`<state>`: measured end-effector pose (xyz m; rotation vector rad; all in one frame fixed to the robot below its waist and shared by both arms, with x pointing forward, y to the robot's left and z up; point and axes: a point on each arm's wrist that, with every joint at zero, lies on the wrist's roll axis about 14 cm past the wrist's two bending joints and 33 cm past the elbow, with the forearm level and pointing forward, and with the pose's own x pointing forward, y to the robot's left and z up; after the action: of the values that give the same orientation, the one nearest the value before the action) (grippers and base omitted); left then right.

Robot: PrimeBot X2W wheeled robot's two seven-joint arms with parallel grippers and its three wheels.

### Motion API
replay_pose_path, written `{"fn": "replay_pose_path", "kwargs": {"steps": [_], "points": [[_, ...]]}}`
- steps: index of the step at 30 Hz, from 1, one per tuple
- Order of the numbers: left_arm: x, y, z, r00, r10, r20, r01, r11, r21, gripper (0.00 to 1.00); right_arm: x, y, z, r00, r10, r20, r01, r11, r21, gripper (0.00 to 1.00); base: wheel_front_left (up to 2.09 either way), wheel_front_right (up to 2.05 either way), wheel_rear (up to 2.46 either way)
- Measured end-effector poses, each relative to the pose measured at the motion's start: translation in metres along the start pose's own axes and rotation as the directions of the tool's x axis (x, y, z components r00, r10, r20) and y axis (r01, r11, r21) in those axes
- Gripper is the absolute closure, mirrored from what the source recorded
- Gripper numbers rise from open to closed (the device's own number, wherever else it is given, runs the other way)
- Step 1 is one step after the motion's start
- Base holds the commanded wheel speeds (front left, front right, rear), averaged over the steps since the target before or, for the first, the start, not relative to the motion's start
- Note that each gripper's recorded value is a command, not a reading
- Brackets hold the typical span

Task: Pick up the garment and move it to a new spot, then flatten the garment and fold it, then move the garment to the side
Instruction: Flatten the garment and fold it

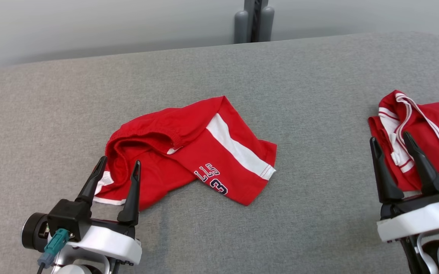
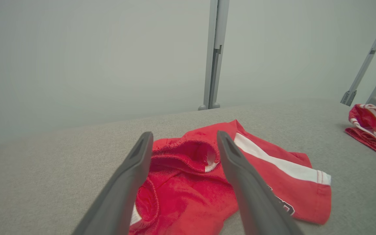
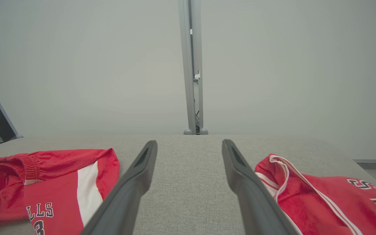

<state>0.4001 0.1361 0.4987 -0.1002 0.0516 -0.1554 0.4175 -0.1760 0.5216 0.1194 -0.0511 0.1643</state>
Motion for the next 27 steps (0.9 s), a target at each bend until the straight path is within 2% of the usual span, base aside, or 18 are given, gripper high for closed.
{"fn": "replay_pose_path", "kwargs": {"steps": [4, 13, 17, 19, 21, 24, 27], "points": [[0.001, -0.007, 0.003, 1.0, -0.023, 0.004, 0.023, 1.0, 0.002, 0.0, -0.014, 0.004, 0.012, 1.0, -0.023, 0.011, 0.023, 1.0, 0.002, 0.0, 0.0, 0.0, 0.0], [0.008, -0.009, 0.009, 0.999, -0.039, 0.022, 0.039, 0.999, 0.01, 0.0, -0.017, 0.008, 0.021, 0.999, -0.031, 0.018, 0.031, 0.999, 0.004, 0.0, 0.0, 0.0, 0.0], [0.025, -0.026, 0.016, 0.993, -0.113, 0.038, 0.112, 0.993, 0.02, 0.0, -0.016, 0.006, 0.02, 0.999, -0.039, 0.013, 0.039, 0.999, 0.009, 0.0, 0.0, 0.0, 0.0], [0.038, -0.049, -0.003, 0.978, -0.202, -0.053, 0.202, 0.979, 0.004, 0.0, -0.017, 0.007, 0.015, 0.999, -0.044, -0.001, 0.044, 0.999, 0.023, 0.0, 0.0, 0.0, 0.0], [0.042, -0.059, -0.029, 0.956, -0.241, -0.165, 0.242, 0.97, -0.016, 0.0, -0.018, 0.004, 0.01, 0.998, -0.056, -0.013, 0.056, 0.998, 0.031, 0.0, 0.0, 0.0, 0.0], [0.047, -0.068, -0.057, 0.922, -0.274, -0.272, 0.268, 0.961, -0.06, 0.0, -0.022, 0.0, 0.002, 0.997, -0.073, -0.037, 0.075, 0.996, 0.046, 0.0, 0.0, 0.0, 0.0], [0.057, -0.07, -0.073, 0.907, -0.276, -0.319, 0.264, 0.961, -0.082, 0.0, -0.025, -0.008, -0.005, 0.993, -0.103, -0.051, 0.106, 0.993, 0.052, 0.0, 0.0, 0.0, 0.0]]}}
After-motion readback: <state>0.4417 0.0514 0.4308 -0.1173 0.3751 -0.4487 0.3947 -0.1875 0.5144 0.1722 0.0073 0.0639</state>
